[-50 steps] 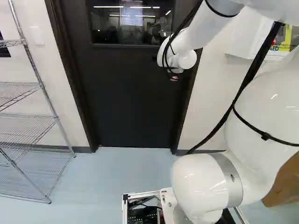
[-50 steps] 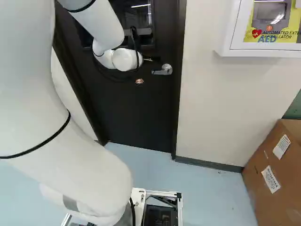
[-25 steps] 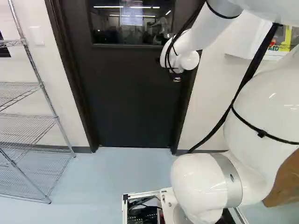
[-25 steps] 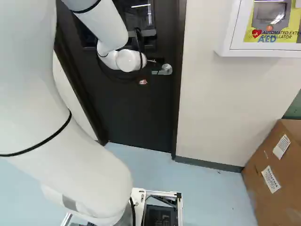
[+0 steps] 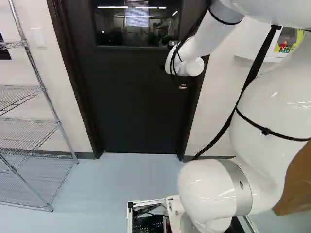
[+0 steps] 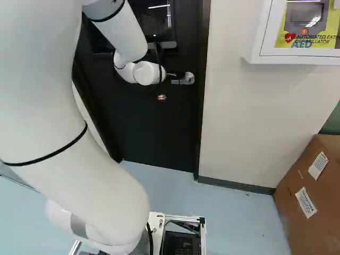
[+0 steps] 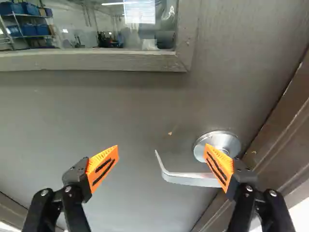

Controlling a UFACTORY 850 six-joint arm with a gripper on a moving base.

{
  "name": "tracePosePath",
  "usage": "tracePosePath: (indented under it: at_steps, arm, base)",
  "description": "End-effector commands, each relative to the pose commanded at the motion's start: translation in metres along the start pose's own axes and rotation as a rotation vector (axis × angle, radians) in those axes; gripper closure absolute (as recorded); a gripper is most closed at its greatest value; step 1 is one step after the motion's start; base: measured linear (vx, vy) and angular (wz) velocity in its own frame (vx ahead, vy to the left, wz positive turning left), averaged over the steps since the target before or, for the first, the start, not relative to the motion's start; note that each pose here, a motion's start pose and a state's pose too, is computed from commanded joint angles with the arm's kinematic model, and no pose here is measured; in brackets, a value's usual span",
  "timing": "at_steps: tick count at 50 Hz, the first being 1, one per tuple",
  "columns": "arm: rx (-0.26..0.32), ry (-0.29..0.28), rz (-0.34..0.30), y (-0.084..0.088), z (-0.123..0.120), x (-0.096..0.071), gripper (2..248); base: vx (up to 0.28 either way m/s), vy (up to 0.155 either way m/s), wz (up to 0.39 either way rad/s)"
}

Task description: Open the door and move inside

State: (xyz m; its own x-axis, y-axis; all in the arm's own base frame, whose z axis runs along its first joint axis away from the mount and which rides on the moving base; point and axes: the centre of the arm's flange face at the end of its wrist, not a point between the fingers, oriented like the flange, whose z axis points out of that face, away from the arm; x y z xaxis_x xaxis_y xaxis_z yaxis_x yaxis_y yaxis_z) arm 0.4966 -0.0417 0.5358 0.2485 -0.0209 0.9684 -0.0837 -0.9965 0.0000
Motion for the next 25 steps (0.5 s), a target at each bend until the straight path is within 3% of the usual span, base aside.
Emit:
tracePosePath:
  at_steps: [25]
  arm:
    - [0.0, -0.055, 0.0, 0.0, 0.01, -0.026, 3]
  base:
    - [0.0, 0.0, 0.0]
